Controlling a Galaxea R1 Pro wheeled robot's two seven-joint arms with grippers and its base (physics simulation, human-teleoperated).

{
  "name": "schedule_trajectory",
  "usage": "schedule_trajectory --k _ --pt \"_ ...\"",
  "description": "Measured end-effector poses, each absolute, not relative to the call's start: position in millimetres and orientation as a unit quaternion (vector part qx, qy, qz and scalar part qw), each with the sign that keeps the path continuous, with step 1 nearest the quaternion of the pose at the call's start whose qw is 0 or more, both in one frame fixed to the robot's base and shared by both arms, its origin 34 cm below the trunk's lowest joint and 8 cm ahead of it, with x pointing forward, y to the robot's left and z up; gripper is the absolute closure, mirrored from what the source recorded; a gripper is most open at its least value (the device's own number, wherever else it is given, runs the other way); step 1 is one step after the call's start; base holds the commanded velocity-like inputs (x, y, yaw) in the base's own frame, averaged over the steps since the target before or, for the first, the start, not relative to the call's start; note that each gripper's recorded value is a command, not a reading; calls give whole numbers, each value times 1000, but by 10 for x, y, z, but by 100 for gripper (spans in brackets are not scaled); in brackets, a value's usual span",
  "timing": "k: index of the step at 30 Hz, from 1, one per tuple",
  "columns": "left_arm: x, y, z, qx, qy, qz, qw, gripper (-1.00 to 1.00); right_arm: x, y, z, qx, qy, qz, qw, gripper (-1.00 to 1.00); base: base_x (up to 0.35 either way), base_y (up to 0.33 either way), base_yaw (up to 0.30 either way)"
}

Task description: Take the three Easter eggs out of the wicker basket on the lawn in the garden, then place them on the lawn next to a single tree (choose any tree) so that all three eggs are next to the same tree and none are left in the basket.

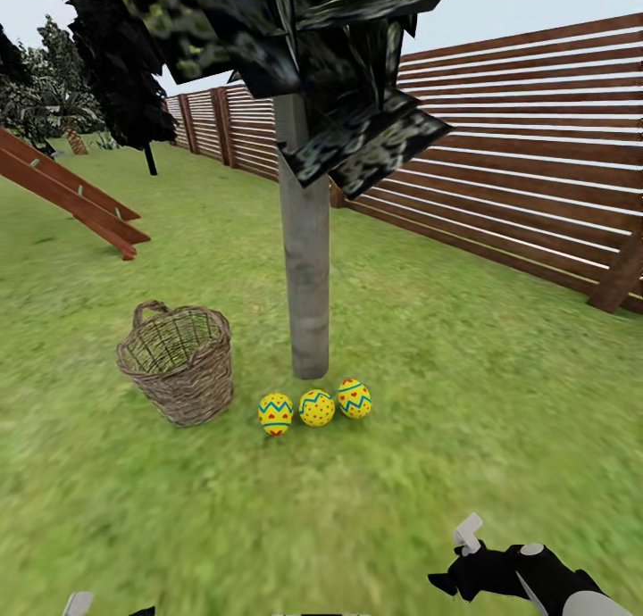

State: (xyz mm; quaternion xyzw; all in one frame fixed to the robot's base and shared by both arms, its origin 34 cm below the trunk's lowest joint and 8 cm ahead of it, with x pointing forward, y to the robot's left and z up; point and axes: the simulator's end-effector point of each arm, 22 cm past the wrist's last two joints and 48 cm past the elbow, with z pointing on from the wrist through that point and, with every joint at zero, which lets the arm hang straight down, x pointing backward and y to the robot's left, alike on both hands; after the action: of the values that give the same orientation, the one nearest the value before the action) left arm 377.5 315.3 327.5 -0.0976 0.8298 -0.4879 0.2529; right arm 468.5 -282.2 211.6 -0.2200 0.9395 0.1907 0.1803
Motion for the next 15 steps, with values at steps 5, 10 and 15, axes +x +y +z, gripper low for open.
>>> schedule_trajectory --k 5,10,15 --pt "3796 3147 3330 -95 827 -489 259 -100 4751 -2813 2203 -221 938 189 191 -100 -1 0 0" --pt "3811 3125 3386 -101 824 -496 254 -100 4815 -2826 2288 -222 936 185 201 -100 -194 0 0" --pt "3834 3146 3449 -98 823 -496 258 -100 4888 -2828 2390 -224 932 184 216 -100 -141 0 0"
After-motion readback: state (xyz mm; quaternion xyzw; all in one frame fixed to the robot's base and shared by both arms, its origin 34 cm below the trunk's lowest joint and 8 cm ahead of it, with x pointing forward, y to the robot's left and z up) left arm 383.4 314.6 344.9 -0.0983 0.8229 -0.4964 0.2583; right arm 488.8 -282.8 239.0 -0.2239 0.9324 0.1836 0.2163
